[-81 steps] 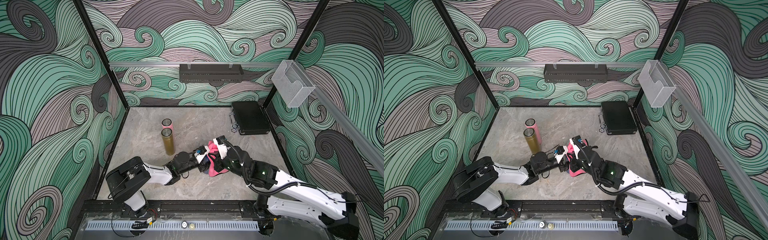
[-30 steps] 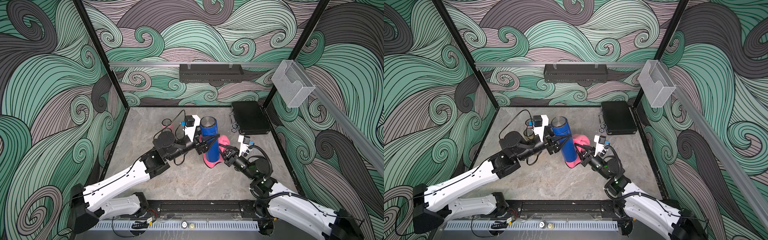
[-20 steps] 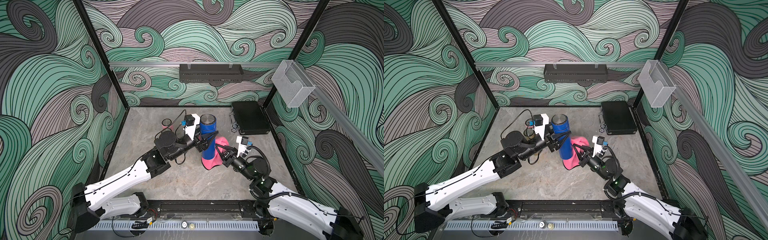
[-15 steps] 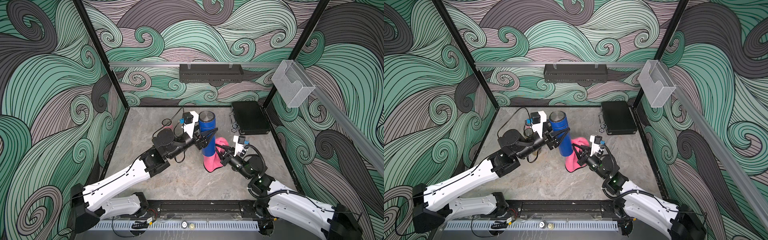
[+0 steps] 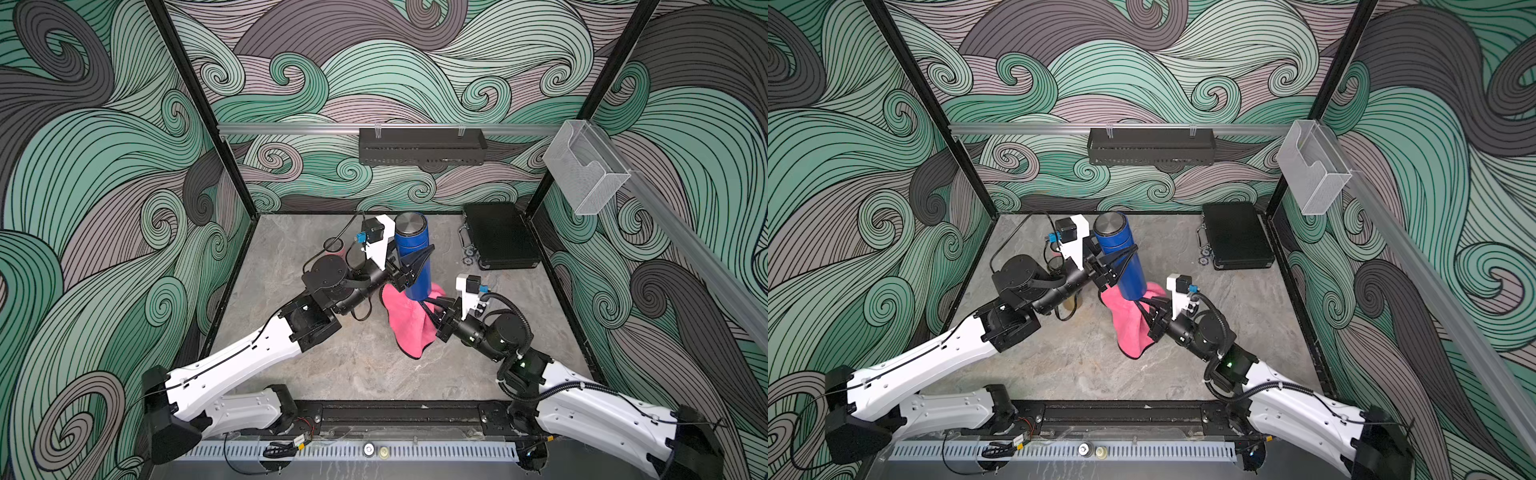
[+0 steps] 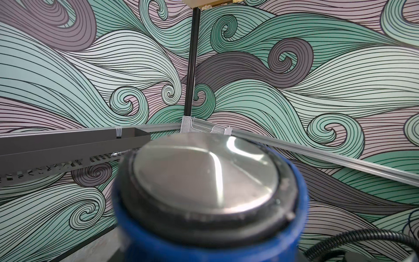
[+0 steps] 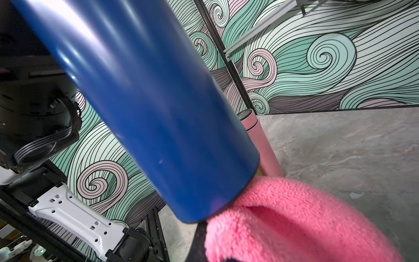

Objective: Wipe the surface of the thermos
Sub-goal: Wipe the dirt from the surface of the thermos.

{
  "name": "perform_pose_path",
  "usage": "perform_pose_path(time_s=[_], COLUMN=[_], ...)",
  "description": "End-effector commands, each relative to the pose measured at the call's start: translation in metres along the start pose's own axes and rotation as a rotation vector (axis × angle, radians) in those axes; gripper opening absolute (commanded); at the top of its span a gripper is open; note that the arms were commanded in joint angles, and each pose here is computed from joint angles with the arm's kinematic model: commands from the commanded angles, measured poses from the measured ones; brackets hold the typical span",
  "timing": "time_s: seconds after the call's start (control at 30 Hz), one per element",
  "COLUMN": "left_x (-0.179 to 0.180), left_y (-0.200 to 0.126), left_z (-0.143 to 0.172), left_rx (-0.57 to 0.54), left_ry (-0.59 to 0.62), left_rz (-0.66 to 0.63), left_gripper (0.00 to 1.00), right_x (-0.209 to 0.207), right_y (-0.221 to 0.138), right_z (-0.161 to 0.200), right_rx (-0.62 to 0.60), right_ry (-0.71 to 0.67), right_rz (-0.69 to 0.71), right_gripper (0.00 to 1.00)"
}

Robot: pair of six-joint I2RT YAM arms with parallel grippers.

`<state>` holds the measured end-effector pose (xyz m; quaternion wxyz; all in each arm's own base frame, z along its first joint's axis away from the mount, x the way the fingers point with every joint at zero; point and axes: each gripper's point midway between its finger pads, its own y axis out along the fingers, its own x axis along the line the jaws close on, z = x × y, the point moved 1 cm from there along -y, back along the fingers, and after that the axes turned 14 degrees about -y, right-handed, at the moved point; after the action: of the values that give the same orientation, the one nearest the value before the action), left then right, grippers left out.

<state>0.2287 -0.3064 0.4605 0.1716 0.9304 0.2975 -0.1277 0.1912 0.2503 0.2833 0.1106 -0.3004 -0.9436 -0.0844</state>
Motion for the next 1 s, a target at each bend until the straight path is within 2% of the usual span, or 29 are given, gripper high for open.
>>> perform_pose_path(time_s=[0.0,0.13,0.33,0.47,0.63,0.83,0.97], left_x=[-0.004,-0.005,-0.013,-0.014,-0.013,-0.02,-0.023], left_y=[0.001,0.0,0.001,0.004,0.001,-0.007,-0.009], left_z=[-0.02,-0.02,-0.027,-0.027,-0.025,-0.034,-0.038], left_rx=[-0.041,-0.054,-0.077,-0.072,-0.07,-0.093,-0.092], left_ry=[0.044,0.023,-0.013,-0.024,-0.03,-0.054,-0.061], left_rz=[-0.002,0.012,0.052,0.055,0.056,0.089,0.103], left_gripper=[0.0,0.0,0.0,0.0,0.0,0.0,0.0], right_x=[-0.006,0.027,0.054,0.043,-0.006,-0.029,-0.027], right_y=[-0.01,-0.007,0.01,0.011,-0.006,-0.003,0.008], right_z=[-0.026,-0.031,-0.02,-0.021,-0.025,-0.003,0.006], right_rx=[-0.088,-0.083,-0.008,-0.021,-0.025,0.061,0.091], right_ry=[-0.054,-0.123,-0.201,-0.206,-0.182,-0.177,-0.182], right_rz=[0.053,-0.125,-0.202,-0.107,0.162,0.236,0.206], right_gripper=[0.0,0.0,0.0,0.0,0.0,0.0,0.0])
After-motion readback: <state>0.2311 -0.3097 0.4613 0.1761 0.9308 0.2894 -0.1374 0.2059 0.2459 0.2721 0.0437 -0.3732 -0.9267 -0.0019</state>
